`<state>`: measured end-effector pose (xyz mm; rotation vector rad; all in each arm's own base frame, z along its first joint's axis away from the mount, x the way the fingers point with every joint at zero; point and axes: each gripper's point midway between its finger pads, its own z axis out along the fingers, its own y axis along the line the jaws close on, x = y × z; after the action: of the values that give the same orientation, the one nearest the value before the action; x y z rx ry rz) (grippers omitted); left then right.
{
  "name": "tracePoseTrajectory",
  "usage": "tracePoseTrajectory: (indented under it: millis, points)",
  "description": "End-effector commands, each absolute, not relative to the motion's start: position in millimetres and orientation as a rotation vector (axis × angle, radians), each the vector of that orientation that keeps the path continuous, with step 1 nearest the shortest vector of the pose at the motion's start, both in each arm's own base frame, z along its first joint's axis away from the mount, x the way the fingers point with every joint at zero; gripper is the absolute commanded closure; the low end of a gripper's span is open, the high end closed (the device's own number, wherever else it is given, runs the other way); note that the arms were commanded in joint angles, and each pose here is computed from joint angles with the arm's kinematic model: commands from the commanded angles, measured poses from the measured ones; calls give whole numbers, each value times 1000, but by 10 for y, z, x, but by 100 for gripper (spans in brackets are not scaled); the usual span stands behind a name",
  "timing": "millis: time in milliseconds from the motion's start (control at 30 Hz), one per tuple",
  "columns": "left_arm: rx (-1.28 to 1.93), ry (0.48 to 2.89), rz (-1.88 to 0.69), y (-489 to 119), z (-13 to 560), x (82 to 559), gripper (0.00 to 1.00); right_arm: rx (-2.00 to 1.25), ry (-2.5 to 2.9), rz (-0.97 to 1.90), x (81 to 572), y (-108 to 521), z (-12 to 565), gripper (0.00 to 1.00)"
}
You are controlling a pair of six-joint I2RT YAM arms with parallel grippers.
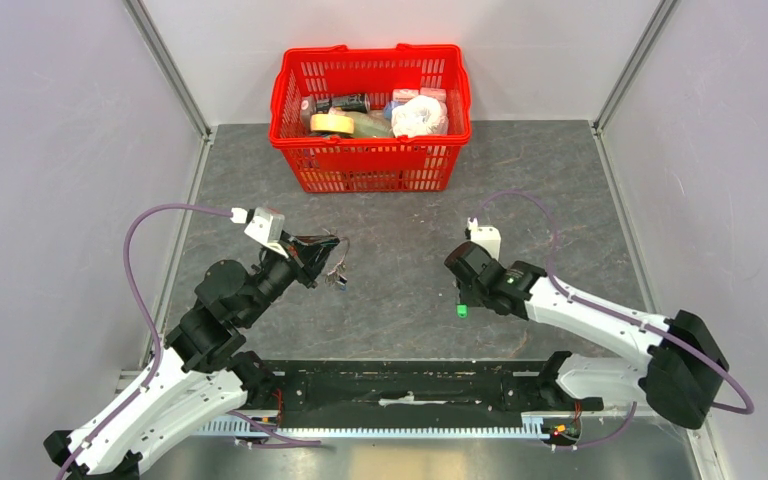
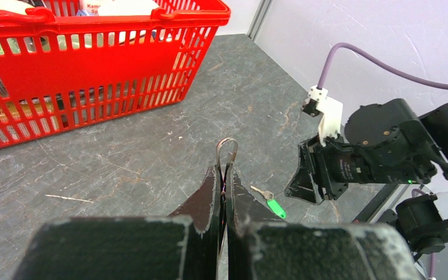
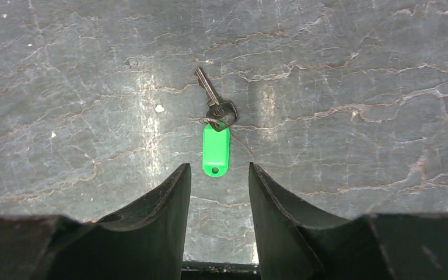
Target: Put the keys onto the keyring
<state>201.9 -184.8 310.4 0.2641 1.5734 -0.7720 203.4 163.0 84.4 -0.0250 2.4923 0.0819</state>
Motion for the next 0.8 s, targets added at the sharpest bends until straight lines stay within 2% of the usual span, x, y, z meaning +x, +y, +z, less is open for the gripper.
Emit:
tracePoseTrajectory:
  millis: [0,200,767]
  points:
    - [238,1537,-808,-1865,3232,2018,98,67,2484,153,2151,1772,785,50]
    - [241,1537,-811,-1868,3222,2011,98,165,2494,188,2216,1854,686,45]
    - [247,1540,-814,-1872,3212,2001,98,341,2538,197,2294,1912,430,44]
